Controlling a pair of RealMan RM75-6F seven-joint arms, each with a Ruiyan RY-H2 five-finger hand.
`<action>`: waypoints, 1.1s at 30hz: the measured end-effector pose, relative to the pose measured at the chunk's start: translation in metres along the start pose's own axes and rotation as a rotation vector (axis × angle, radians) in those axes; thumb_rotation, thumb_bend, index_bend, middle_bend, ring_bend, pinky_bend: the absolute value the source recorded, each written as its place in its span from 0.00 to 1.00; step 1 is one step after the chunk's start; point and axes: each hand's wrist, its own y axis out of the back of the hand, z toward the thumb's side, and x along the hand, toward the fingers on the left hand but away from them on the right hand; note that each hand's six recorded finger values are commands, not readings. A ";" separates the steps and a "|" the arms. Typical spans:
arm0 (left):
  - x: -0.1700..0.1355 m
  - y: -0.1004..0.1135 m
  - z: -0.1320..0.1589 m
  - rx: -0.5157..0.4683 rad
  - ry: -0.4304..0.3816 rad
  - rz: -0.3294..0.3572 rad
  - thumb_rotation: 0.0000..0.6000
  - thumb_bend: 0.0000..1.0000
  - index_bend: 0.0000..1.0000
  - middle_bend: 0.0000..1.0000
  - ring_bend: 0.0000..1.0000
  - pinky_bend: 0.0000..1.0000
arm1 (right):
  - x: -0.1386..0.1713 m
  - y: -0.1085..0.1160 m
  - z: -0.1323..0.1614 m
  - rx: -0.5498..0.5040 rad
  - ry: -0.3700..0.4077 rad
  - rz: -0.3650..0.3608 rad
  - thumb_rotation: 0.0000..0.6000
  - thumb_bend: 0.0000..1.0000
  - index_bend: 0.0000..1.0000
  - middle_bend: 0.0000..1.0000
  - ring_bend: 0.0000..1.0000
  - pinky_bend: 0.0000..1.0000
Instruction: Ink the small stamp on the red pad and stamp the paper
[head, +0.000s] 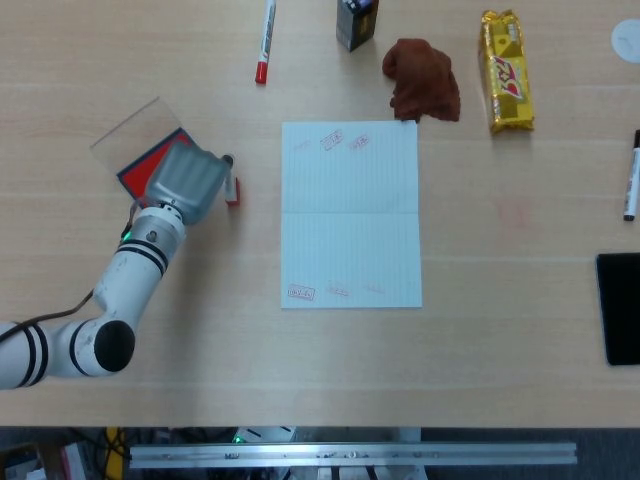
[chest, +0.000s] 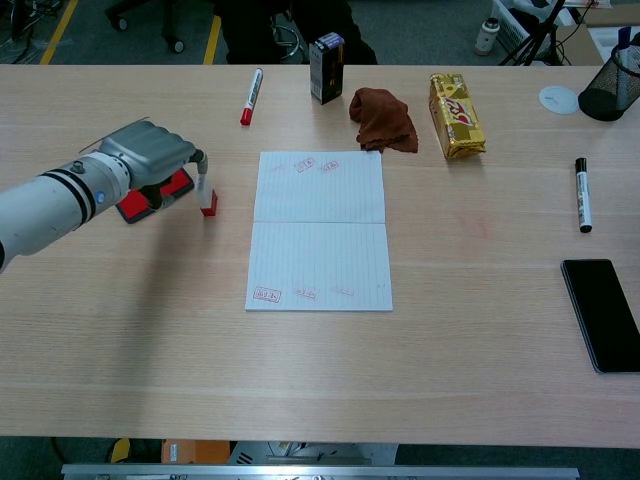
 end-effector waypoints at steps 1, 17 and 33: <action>-0.001 -0.001 0.000 0.003 -0.001 -0.004 1.00 0.33 0.27 1.00 1.00 1.00 | 0.000 0.000 0.000 0.001 0.000 0.000 1.00 0.19 0.07 0.17 0.09 0.14; -0.016 -0.013 -0.012 0.035 0.000 -0.058 1.00 0.33 0.31 1.00 1.00 1.00 | 0.001 0.000 0.002 -0.001 0.007 -0.001 1.00 0.19 0.07 0.17 0.09 0.14; -0.008 0.006 -0.007 0.002 -0.013 0.044 1.00 0.33 0.27 1.00 1.00 1.00 | 0.004 0.001 -0.003 0.000 -0.011 -0.003 1.00 0.19 0.07 0.17 0.09 0.14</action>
